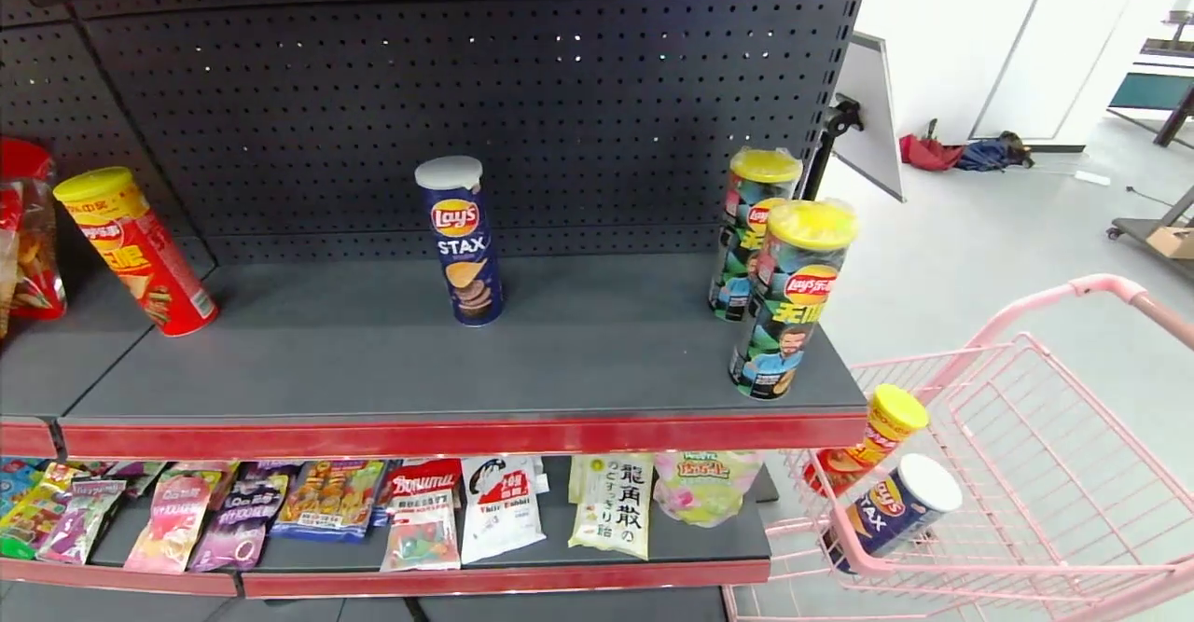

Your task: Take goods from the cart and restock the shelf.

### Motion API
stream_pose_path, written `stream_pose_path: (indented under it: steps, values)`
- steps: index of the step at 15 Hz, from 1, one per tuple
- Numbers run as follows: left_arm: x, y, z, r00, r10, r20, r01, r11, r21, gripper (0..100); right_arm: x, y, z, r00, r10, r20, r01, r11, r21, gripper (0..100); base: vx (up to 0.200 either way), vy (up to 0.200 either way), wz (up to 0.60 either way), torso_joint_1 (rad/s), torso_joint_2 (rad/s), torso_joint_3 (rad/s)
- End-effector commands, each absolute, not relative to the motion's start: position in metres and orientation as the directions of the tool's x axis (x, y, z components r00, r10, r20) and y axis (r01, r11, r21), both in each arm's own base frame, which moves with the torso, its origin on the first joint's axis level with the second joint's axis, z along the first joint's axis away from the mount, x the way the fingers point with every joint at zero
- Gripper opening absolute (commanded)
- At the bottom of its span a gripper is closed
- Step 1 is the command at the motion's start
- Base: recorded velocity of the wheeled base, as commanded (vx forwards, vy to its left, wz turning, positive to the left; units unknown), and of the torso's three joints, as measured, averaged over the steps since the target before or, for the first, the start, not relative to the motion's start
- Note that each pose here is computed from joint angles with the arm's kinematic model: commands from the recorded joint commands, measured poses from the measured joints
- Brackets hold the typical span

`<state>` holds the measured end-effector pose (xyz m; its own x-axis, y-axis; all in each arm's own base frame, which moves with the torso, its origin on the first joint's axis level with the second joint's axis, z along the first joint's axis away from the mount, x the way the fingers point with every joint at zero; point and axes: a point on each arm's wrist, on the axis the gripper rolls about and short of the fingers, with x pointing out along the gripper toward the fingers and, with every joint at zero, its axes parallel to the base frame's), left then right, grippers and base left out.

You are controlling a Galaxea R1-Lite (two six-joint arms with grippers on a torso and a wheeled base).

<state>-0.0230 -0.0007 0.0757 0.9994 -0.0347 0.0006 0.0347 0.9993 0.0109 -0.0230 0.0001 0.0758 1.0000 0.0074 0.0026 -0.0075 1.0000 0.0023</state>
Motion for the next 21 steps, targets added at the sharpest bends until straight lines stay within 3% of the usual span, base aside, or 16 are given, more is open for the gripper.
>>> stream_pose_path:
  steps: [1, 9, 14, 21]
  values:
    - [-0.0229, -0.0008, 0.0757, 0.999, -0.035, 0.000, 0.035, 0.999, 0.011, 100, -0.0229, 0.0000, 0.0757, 1.000, 0.008, 0.000, -0.008, 1.000, 0.005, 100, 0.000, 0.000, -0.60, 0.007, 0.01, -0.002]
    - [-0.0229, -0.0008, 0.0757, 0.999, -0.035, 0.000, 0.035, 0.999, 0.011, 100, -0.0229, 0.0000, 0.0757, 1.000, 0.008, 0.000, -0.008, 1.000, 0.005, 100, 0.000, 0.000, -0.60, 0.003, 0.00, 0.004]
    - [-0.0229, -0.0008, 0.0757, 0.999, -0.035, 0.000, 0.035, 0.999, 0.011, 100, -0.0229, 0.0000, 0.0757, 1.000, 0.006, 0.000, -0.006, 1.000, 0.003, 100, 0.000, 0.000, 0.00, -0.019, 0.04, 0.024]
    - [-0.0229, -0.0008, 0.0757, 0.999, -0.037, 0.000, 0.037, 0.999, 0.009, 100, -0.0229, 0.0000, 0.0757, 1.000, 0.006, 0.000, -0.006, 1.000, 0.006, 100, 0.000, 0.000, 0.00, -0.143, 0.34, 0.191]
